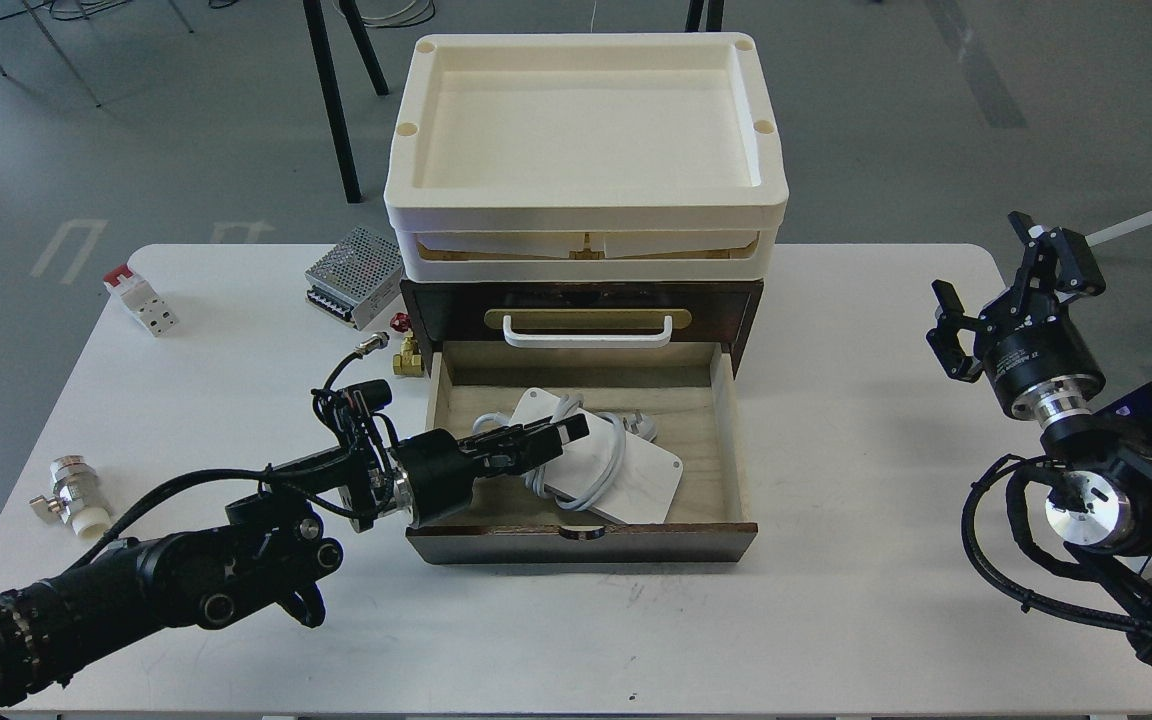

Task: Put charging cable into cabinet

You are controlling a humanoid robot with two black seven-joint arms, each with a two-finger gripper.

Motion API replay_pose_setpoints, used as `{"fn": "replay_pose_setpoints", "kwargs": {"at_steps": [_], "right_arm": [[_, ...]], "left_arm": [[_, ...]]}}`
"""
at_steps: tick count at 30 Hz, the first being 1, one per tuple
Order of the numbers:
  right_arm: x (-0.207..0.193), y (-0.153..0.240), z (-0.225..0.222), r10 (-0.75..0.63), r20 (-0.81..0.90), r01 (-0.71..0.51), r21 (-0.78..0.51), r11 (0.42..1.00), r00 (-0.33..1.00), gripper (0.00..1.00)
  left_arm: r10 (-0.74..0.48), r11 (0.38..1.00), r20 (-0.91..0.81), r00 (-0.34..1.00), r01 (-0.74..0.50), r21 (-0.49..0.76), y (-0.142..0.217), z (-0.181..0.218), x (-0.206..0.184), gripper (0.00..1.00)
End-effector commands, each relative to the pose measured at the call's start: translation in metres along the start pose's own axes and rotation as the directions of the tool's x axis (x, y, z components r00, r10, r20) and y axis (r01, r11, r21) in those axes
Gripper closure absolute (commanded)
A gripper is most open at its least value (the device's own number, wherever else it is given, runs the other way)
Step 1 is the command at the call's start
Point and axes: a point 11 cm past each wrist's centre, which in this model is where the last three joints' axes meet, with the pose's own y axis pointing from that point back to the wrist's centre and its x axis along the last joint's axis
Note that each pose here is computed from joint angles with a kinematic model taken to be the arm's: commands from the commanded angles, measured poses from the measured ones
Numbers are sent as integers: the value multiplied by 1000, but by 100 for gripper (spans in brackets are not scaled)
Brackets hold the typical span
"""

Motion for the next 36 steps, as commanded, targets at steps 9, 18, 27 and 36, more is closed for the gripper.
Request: {"fn": "replay_pose_setpoints", "kwargs": {"at_steps": [9, 18, 27, 36], "right_arm": [[0, 0, 0, 1, -1, -1, 0, 1000, 1000, 1], [0, 0, 0, 1, -1, -1, 0, 1000, 1000, 1], [0, 0, 0, -1, 1, 1, 0, 1000, 1000, 1], [0, 0, 0, -1, 1, 1, 0, 1000, 1000, 1]], "left_arm": [[71, 997, 78, 994, -72, 10, 7, -1, 30, 18], [91, 994, 132, 987, -99, 54, 56, -11, 58, 15], [246, 944, 37, 969, -248, 217, 149, -42, 95, 6], [700, 697, -299, 648, -531, 482, 231, -98, 130, 4]]}}
